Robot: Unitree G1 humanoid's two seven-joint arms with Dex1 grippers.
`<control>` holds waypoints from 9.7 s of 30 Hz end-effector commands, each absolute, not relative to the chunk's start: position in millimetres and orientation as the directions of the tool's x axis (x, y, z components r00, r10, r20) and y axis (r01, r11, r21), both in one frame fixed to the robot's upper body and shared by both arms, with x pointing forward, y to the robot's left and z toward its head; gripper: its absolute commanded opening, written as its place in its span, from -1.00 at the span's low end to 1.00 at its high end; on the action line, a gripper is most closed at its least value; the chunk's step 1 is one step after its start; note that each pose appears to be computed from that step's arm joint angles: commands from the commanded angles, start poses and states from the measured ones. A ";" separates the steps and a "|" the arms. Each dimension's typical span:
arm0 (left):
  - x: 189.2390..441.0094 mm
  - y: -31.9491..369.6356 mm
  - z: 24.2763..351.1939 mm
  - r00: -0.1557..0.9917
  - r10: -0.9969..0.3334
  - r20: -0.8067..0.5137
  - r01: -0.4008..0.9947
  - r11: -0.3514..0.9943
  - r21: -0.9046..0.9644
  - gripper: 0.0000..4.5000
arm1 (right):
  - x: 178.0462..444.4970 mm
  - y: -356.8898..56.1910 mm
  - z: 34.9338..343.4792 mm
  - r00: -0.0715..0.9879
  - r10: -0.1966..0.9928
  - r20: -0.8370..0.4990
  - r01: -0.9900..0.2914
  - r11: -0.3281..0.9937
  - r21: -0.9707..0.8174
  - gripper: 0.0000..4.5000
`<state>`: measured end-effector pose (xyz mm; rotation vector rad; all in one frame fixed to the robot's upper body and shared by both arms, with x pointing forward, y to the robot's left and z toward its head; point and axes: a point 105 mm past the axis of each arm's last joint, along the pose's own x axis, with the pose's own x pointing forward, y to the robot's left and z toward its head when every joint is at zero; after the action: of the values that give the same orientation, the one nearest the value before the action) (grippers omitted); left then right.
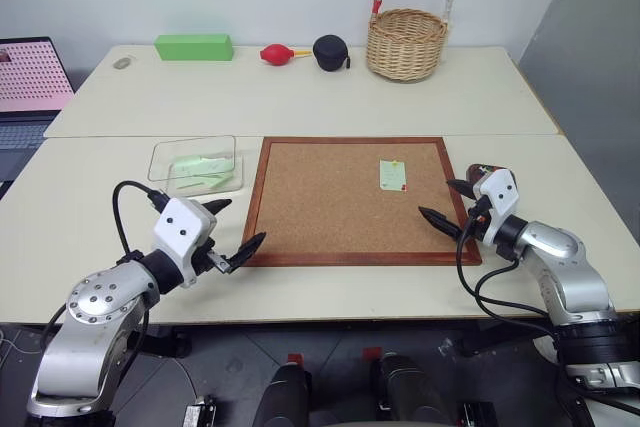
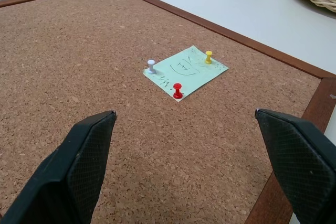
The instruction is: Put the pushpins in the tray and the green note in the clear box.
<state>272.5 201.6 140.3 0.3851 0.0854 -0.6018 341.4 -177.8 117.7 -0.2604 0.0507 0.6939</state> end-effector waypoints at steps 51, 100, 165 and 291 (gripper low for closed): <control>351.6 87.2 86.6 0.495 -0.828 -0.264 0.869 0.479 0.127 -0.99 | 348.2 -130.3 148.0 0.747 0.658 -0.100 -0.661 0.716 -0.224 1.00; 336.9 95.5 60.8 0.463 -0.797 -0.387 0.883 0.453 0.124 -1.00 | 456.2 -114.0 142.6 0.828 0.539 -0.154 -0.559 0.810 -0.175 -0.99; 338.5 104.9 42.5 0.445 -0.758 -0.477 0.892 0.426 0.154 -1.00 | 403.7 -241.0 174.1 0.945 0.313 -0.093 -0.326 0.903 -0.281 0.65; 344.6 115.8 51.9 0.478 -0.772 -0.419 0.848 0.530 -0.008 -1.00 | 397.3 -105.4 123.3 0.754 0.647 -0.112 -0.655 0.728 -0.204 0.90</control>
<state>348.7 101.3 75.4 0.2272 0.2842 -1.0449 393.3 -113.4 110.4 -0.2101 0.0839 0.6995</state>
